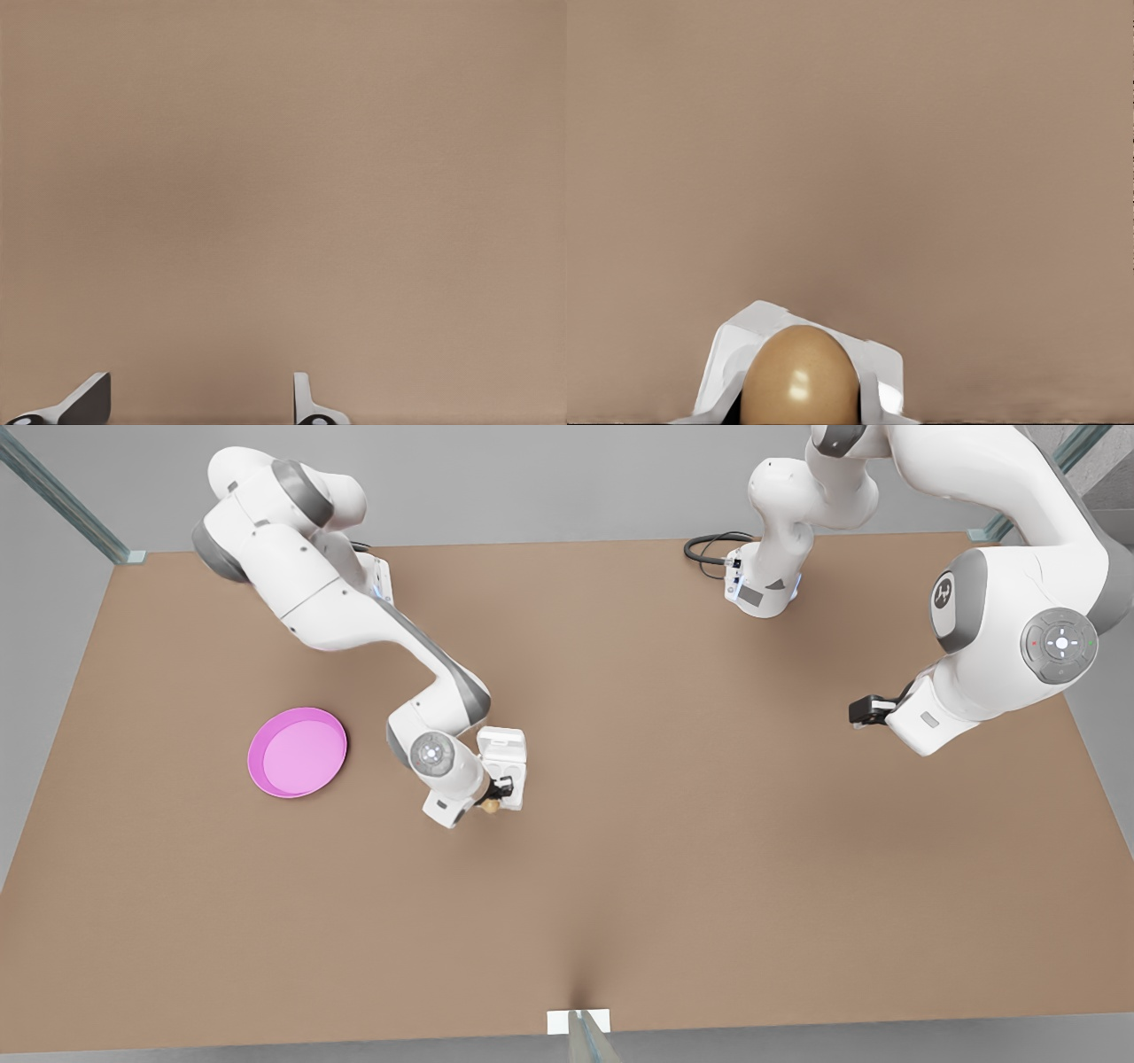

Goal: Pack egg into the box and close the box lid

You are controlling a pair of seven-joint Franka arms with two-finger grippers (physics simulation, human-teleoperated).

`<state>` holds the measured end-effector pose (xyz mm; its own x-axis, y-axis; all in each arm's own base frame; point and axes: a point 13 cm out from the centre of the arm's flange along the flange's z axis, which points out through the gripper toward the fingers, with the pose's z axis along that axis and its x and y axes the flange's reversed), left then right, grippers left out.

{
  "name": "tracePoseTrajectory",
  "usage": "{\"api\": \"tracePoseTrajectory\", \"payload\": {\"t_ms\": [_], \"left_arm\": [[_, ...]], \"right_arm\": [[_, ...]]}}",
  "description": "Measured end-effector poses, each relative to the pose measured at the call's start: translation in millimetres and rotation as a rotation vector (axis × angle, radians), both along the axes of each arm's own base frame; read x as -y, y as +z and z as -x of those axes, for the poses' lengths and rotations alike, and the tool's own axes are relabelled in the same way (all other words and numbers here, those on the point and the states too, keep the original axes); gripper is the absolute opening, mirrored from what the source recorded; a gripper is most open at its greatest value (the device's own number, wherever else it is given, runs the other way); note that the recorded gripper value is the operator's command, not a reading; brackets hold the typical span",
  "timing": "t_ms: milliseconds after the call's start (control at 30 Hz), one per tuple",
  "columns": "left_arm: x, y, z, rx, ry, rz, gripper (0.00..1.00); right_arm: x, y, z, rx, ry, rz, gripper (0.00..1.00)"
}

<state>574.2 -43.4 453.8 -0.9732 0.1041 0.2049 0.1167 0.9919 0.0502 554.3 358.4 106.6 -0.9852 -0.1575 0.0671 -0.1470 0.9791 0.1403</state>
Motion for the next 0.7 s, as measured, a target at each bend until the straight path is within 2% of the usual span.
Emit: {"api": "tracePoseTrajectory", "payload": {"t_ms": [133, 267, 300, 367, 433, 500, 567, 600, 667, 700], "left_arm": [[0, 0, 0, 0.001, 0.000, 0.000, 1.00], [0, 0, 0, 0.000, 0.000, -0.001, 1.00], [0, 0, 0, 0.000, 0.000, -0.001, 1.00], [0, 0, 0, 0.000, 0.000, -0.001, 1.00], [0, -1, 0, -0.001, 0.000, -0.001, 1.00], [1, -3, -1, -0.005, -0.001, -0.002, 1.00], [1, -4, -1, -0.005, -0.001, -0.003, 1.00], [1, -4, -1, -0.006, -0.001, -0.003, 1.00], [1, -10, -1, -0.020, -0.001, -0.006, 1.00], [6, -18, 0, -0.044, -0.009, -0.009, 1.00]], "right_arm": [[-8, -1, 16, -0.005, -0.081, 0.009, 0.39], [-19, -15, 55, -0.025, -0.131, 0.023, 0.39], [-19, -16, 59, -0.023, -0.150, 0.024, 0.75], [-23, -13, 60, -0.014, -0.185, 0.024, 1.00], [-29, -7, 57, -0.003, -0.222, 0.015, 1.00], [-47, 25, 28, 0.048, -0.263, -0.025, 1.00], [-66, 103, -38, 0.202, -0.264, -0.076, 1.00], [-51, 149, -81, 0.277, -0.293, -0.096, 1.00], [57, 256, -156, 0.406, -0.421, -0.036, 1.00], [168, 292, -179, 0.414, -0.561, 0.033, 1.00]]}}
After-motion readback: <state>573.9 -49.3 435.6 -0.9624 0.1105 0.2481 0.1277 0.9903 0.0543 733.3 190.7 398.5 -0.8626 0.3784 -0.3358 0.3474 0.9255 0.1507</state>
